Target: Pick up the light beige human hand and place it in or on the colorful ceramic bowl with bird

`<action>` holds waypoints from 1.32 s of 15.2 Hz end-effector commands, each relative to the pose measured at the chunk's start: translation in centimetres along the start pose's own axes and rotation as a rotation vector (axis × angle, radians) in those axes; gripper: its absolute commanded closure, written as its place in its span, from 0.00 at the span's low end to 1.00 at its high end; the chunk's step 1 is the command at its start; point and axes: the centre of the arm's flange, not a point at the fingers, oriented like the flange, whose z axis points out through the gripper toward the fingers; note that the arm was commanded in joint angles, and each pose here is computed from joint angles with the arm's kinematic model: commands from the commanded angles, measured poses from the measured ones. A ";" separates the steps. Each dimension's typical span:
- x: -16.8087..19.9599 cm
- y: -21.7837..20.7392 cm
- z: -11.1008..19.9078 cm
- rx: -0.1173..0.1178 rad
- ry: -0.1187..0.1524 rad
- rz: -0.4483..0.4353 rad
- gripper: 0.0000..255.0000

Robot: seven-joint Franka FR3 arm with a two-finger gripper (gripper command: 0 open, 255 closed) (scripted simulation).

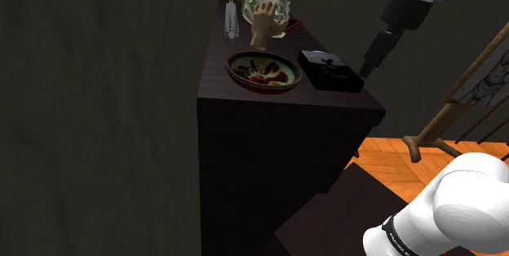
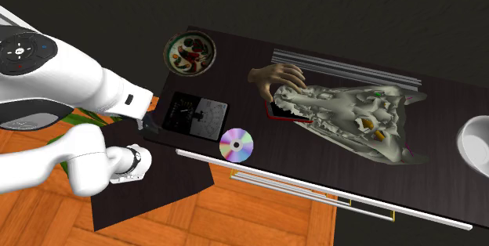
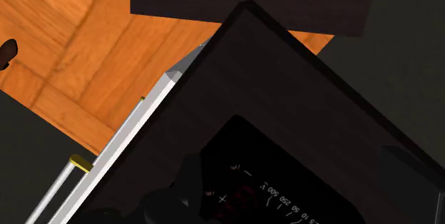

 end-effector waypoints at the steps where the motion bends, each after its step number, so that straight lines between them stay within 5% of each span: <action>1: 0.0 0.0 0.0 0.000 0.000 0.000 0.00; 20: 19.7 1.3 2.4 -0.368 0.210 -0.467 0.00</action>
